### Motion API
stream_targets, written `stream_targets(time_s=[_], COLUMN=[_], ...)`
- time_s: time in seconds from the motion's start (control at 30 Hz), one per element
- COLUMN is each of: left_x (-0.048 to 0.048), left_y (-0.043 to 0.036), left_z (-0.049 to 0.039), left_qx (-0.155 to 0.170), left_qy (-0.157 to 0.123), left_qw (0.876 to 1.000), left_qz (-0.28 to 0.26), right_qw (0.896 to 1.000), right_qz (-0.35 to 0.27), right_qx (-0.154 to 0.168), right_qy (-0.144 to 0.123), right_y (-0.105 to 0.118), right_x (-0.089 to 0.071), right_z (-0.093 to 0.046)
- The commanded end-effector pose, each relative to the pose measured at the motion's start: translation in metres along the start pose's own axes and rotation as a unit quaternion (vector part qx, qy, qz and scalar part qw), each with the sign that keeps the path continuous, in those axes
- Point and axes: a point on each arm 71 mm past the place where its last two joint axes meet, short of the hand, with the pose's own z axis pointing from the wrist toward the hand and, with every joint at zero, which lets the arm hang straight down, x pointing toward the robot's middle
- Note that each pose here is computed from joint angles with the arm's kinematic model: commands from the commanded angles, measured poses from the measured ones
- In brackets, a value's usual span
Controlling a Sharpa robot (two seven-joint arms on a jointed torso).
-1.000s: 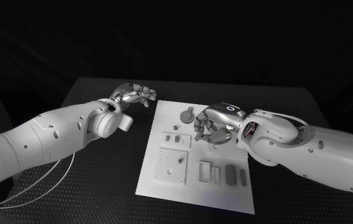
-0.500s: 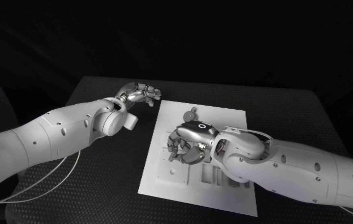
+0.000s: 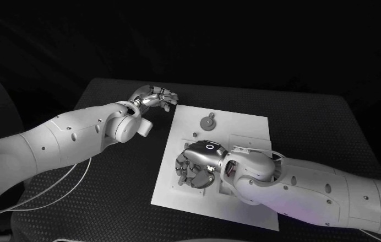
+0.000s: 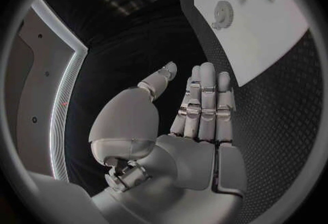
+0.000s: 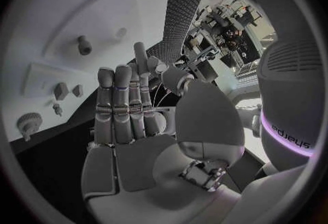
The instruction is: Assemble the parts on the task board
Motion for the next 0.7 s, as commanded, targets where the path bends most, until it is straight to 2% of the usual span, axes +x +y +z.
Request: stream_targets(time_s=[0.03,0.3,0.7], left_x=[0.0023,0.0018,0.0008], left_y=[-0.0017,-0.0014,-0.0011], left_z=[0.0004,0.0001,-0.0003], left_qx=[0.005,0.004,0.004], left_qy=[0.007,0.007,0.006], left_qw=[1.0,1.0,1.0], left_qz=[-0.005,-0.005,-0.005], right_qw=[0.999,0.999,0.998], right_qz=[-0.028,-0.043,-0.052], right_qx=[-0.004,0.002,0.011], right_qy=[0.016,0.026,0.021], right_y=[-0.0009,-0.0046,-0.0097], right_x=[0.0044,0.0093,0.0086], right_z=[0.0002,0.0003,-0.0029])
